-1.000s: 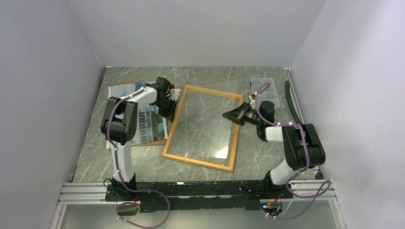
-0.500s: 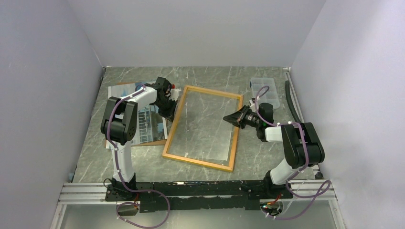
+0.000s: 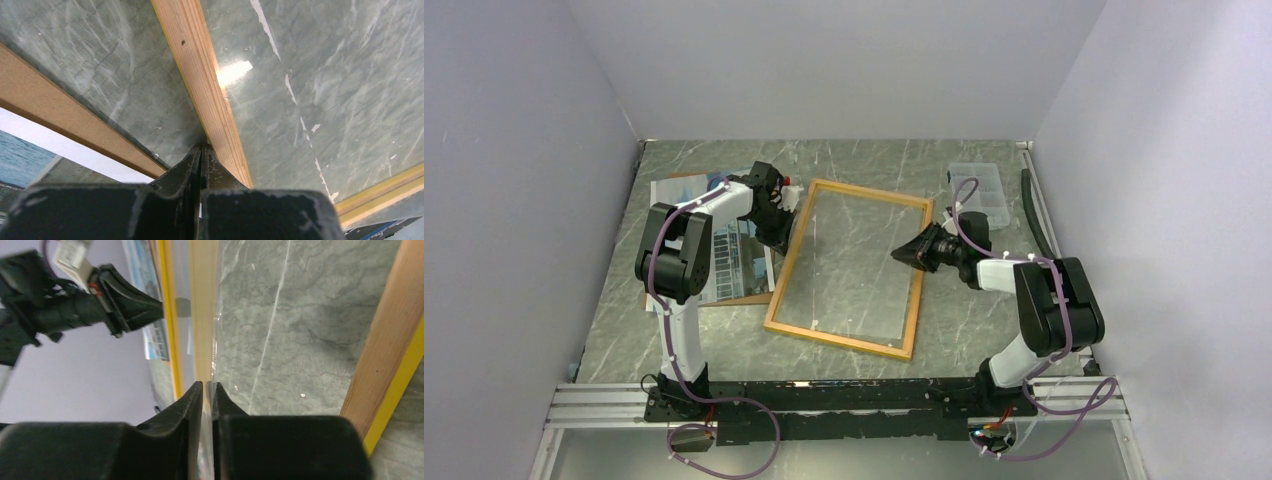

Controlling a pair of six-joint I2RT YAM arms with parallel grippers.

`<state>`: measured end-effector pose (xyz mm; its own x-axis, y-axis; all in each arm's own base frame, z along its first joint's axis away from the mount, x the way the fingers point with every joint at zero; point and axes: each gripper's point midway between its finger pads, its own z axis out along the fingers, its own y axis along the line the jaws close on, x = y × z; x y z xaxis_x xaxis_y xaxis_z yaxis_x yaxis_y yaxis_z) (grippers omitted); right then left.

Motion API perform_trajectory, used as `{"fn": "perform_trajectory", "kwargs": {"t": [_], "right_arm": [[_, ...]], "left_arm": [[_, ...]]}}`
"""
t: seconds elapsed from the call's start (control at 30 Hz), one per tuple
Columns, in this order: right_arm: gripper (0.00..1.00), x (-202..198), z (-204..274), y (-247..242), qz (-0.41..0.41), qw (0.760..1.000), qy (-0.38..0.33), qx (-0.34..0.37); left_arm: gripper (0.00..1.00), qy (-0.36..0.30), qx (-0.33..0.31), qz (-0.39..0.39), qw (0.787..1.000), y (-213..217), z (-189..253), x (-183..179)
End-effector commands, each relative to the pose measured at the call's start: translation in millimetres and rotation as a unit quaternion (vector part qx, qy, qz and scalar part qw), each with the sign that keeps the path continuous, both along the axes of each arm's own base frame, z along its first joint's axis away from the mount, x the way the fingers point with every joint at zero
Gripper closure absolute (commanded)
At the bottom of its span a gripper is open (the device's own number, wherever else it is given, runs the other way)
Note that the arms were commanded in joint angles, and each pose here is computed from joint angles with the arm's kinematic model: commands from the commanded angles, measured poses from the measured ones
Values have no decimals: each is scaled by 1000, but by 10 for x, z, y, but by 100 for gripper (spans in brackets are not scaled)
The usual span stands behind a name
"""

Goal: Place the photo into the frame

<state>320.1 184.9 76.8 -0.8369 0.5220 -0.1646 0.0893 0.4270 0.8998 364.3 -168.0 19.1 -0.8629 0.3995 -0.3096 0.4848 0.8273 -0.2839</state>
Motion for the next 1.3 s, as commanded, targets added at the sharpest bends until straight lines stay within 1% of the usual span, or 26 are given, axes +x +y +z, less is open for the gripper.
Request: {"fn": "perform_trajectory", "kwargs": {"t": [0.0, 0.03, 0.1, 0.33, 0.53, 0.63, 0.83, 1.27], "right_arm": [[74, 31, 87, -19, 24, 995, -30, -92], [67, 37, 95, -46, 23, 994, -31, -106], [60, 50, 113, -81, 23, 992, -34, -123], [47, 58, 86, -53, 36, 988, -28, -145], [30, 92, 100, -170, 36, 977, -23, -207], [28, 89, 113, -209, 39, 974, -25, -222], [26, 87, 32, -228, 45, 972, -14, -232], [20, 125, -37, -370, 42, 957, -4, -286]], "left_arm": [[94, 0, -6, -15, 1000, -103, -33, -20], [94, -1, -6, -15, 1000, -100, -30, -23], [95, -3, -5, -15, 1000, -95, -28, -20], [95, -8, -2, -17, 1000, -78, -13, -21], [95, -10, 1, -18, 1000, -59, -14, -29], [96, -10, 1, -18, 1000, -51, -24, -29], [96, -9, 1, -17, 1000, -45, -32, -30], [97, -11, 3, -16, 1000, -37, -24, -18]]}}
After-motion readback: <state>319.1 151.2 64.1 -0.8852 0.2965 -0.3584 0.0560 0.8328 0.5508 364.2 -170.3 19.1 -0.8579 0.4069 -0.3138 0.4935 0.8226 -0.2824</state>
